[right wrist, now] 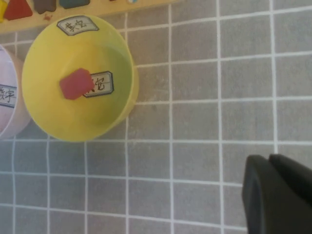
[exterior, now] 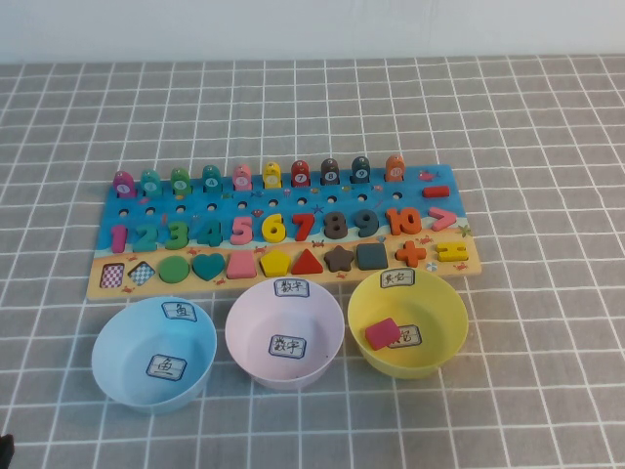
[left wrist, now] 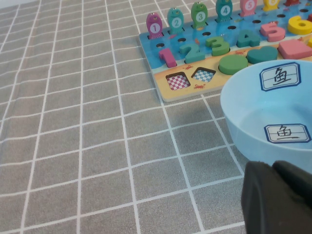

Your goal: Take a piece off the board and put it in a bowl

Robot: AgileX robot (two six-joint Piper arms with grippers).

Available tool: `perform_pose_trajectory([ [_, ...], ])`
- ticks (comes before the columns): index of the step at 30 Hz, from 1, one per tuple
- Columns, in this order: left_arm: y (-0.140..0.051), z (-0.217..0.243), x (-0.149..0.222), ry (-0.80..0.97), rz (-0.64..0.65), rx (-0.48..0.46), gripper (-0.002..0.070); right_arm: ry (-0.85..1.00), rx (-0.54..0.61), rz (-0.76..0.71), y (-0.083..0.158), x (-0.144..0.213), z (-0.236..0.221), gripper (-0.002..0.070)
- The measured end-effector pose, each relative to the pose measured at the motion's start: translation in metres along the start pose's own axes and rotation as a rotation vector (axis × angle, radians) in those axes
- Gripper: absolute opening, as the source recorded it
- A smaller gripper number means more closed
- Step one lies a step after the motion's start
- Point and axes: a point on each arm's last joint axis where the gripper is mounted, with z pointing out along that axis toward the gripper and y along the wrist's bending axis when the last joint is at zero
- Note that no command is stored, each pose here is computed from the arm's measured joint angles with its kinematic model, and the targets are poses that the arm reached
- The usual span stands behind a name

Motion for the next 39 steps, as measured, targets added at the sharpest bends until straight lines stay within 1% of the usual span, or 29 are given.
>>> perform_pose_trajectory([
  [4,0.0,0.0,0.0,0.0,0.0,0.0,-0.0003,0.055,-0.016,-0.041,0.011,-0.017,0.016,-0.0017],
  [14,0.0,0.0,0.0,0.0,0.0,0.0,-0.0003,0.164,-0.056,-0.176,0.053,-0.05,0.061,-0.0017],
  [24,0.0,0.0,0.0,0.0,0.0,0.0,-0.0004,0.275,0.056,-0.303,0.085,-0.087,0.107,-0.0017],
  [29,0.0,0.0,0.0,0.0,0.0,0.0,-0.0003,0.292,0.079,-0.299,0.093,-0.108,0.122,-0.0013],
  [31,0.0,0.0,0.0,0.0,0.0,0.0,-0.0003,0.298,0.088,-0.299,0.095,-0.115,0.128,0.0],
  [34,0.0,0.0,0.0,0.0,0.0,0.0,-0.0003,0.322,0.099,-0.297,0.096,-0.122,0.138,0.0041],
  [39,0.0,0.0,0.0,0.0,0.0,0.0,-0.0003,0.362,0.119,-0.285,0.096,-0.128,0.154,0.0142],
])
